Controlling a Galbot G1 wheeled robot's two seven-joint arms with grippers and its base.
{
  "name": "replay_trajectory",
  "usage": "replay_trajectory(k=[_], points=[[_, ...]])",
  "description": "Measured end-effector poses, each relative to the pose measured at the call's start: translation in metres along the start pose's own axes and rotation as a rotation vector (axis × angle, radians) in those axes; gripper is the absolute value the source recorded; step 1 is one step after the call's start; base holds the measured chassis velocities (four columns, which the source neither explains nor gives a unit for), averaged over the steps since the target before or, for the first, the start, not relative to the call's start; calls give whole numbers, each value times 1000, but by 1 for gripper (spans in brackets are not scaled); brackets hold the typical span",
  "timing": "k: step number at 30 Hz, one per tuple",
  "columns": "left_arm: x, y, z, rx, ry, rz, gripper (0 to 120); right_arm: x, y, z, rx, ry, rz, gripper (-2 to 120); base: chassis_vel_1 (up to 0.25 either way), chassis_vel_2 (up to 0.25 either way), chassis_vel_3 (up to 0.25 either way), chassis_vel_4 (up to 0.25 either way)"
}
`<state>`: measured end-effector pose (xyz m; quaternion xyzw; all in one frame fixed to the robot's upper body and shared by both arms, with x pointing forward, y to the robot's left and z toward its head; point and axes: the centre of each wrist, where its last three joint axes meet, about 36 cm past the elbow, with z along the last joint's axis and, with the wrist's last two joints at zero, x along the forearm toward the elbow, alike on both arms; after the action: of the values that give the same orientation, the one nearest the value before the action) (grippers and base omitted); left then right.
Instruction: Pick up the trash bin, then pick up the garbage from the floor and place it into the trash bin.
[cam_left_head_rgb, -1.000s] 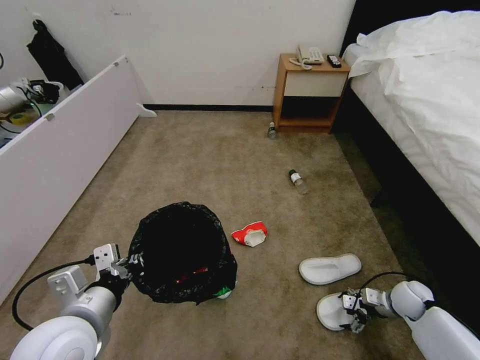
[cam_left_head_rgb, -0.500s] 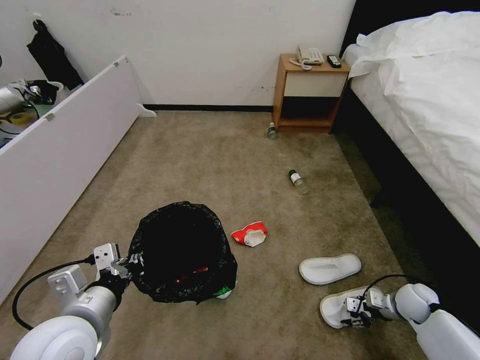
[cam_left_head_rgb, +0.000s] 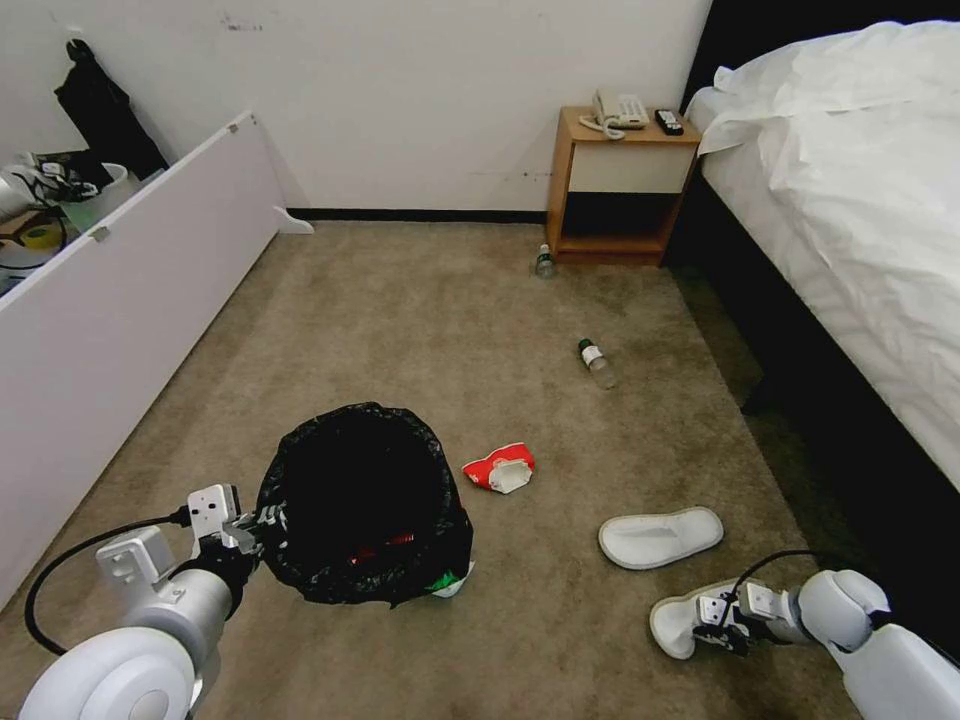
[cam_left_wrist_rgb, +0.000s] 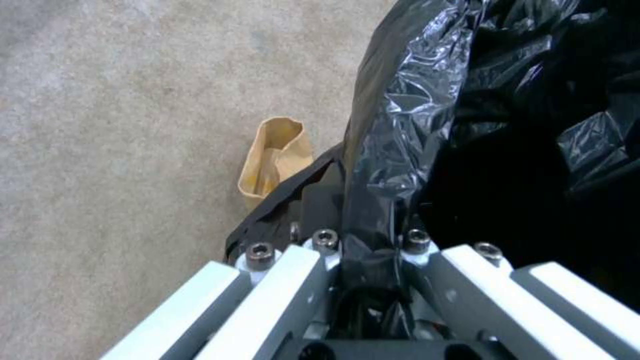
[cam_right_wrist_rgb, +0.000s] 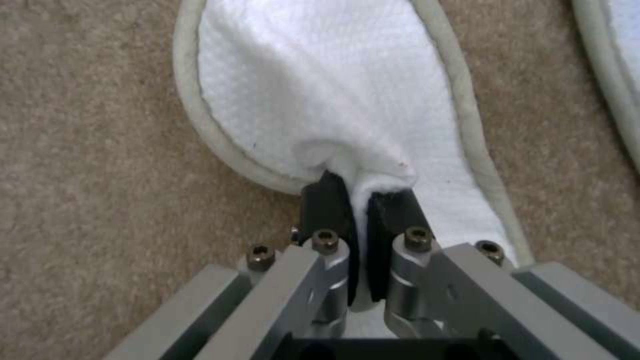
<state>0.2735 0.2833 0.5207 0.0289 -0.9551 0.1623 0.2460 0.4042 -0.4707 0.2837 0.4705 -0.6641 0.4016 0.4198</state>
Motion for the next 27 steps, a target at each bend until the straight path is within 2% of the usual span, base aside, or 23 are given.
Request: replay_trajectory(k=[3,10,12,15,18,19,21,23,25,27], points=[[-1,0,0,-2,1,1,1,6,0,0,0,-12,10,2,0,0,0,0],[-5,3,1,-10,13,0,1,39,-4,-15,-12,-151,93,2,0,0,0,0],[-8,2,4,-24,25,4,1,57,-8,-26,-38,-254,142,2,0,0,0,0],[-9,0,5,-30,30,8,1,67,-10,-33,-49,-308,161,2,0,0,0,0],[-12,-2,10,-51,44,14,1,94,-13,-54,-71,-484,204,2,0,0,0,0],[-12,-2,10,-51,44,14,1,94,-13,-54,-71,-484,204,2,0,0,0,0],[-14,-4,13,-64,54,18,1,106,-13,-67,-80,-589,209,2,0,0,0,0],[-14,-4,13,-65,55,18,1,107,-13,-68,-81,-600,210,2,0,0,0,0],[-16,-8,19,-84,75,28,1,123,-17,-93,-108,-812,209,2,0,0,0,0],[-16,-9,20,-87,78,31,1,127,-18,-98,-112,-849,210,2,0,0,0,0]])
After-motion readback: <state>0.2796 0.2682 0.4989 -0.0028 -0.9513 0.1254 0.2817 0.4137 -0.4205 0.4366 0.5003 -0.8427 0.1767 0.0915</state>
